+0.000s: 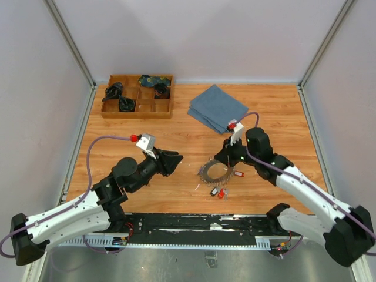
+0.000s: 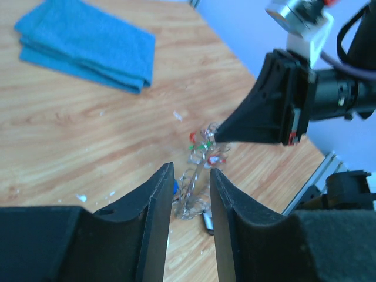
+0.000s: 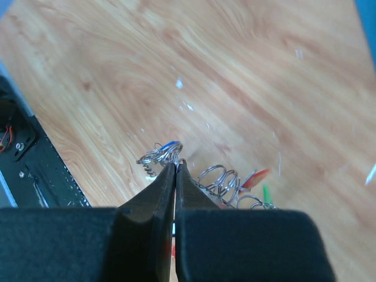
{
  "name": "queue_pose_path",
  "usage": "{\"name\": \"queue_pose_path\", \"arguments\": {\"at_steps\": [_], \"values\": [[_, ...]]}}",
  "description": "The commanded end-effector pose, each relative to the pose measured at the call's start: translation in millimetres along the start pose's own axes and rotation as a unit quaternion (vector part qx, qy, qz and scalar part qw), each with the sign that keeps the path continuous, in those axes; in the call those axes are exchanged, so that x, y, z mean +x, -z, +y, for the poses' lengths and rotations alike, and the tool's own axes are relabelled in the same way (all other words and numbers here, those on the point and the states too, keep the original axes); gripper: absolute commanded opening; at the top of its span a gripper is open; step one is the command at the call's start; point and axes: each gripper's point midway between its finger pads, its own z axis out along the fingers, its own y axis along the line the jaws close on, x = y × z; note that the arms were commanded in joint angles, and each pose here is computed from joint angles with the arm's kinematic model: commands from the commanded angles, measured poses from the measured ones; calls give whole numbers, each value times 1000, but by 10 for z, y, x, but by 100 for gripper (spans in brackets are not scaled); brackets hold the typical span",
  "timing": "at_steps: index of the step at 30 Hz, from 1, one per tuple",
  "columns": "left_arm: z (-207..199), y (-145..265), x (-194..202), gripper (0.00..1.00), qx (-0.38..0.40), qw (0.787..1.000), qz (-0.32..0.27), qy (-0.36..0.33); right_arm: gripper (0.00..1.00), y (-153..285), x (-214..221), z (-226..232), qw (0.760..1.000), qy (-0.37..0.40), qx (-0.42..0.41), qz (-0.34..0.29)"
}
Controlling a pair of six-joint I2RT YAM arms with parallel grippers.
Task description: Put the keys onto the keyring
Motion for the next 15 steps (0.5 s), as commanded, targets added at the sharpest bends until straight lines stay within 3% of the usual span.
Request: {"name": "queue_pose_path", "arguments": {"at_steps": [1, 5, 10, 15], "values": [[-113, 93, -344, 37, 43, 995, -81, -35, 0, 230, -463, 500, 960, 207, -90, -165], [-304, 127, -436, 37, 98, 985, -101, -96, 0, 479, -559, 823, 908, 305, -135, -254], [-517, 85, -396, 37, 161, 968, -103, -163, 0, 596, -603, 980, 885, 344, -163, -269], [-663, 71, -418, 53, 199, 953, -111, -201, 0, 701, -609, 1127, 857, 391, -192, -275]]}}
